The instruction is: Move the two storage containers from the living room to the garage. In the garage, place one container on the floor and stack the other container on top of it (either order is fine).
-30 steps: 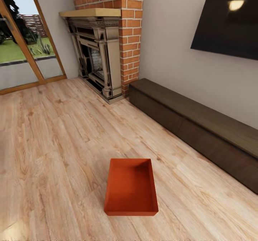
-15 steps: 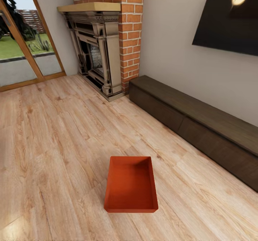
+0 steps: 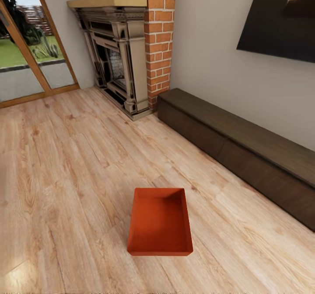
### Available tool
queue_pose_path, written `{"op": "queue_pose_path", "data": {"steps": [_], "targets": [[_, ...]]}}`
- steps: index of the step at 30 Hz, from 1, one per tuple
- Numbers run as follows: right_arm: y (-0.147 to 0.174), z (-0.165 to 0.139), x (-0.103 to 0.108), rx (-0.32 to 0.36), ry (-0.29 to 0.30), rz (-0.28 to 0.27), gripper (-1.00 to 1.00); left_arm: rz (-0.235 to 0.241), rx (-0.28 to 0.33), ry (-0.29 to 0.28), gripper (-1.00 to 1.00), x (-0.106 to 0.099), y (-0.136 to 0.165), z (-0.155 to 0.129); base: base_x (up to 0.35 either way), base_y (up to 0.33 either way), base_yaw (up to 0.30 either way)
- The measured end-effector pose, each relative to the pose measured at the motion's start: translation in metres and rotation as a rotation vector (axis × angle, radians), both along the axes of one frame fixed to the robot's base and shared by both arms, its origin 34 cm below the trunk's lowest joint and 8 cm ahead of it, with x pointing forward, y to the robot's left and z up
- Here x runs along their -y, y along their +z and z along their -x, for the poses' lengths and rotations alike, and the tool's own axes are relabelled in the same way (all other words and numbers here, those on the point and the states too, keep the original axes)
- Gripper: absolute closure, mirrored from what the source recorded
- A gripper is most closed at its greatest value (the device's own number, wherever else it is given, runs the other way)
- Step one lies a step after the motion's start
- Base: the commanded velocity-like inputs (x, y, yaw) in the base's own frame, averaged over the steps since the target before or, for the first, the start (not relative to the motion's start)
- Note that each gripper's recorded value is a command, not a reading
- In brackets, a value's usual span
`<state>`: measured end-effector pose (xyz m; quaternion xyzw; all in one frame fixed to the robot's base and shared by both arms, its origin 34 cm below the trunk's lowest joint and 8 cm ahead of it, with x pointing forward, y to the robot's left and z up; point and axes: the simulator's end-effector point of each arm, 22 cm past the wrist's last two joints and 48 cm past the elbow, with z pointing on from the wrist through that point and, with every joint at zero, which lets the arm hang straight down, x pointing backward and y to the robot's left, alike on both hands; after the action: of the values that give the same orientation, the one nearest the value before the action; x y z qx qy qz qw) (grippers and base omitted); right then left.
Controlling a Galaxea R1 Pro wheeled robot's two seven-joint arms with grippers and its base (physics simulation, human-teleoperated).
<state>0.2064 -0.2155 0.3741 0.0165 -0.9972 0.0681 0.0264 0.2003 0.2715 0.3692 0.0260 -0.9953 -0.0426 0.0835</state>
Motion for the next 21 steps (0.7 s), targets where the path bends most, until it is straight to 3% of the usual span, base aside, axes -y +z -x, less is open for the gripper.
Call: {"op": "queue_pose_path", "data": {"steps": [21], "targets": [[-0.002, 0.014, 0.0, -0.033, 0.0, 0.0, -1.0, 0.0, -0.034, 0.0, -1.0, 0.0, -0.002, 0.014, 0.0, 0.0, 0.0]]}}
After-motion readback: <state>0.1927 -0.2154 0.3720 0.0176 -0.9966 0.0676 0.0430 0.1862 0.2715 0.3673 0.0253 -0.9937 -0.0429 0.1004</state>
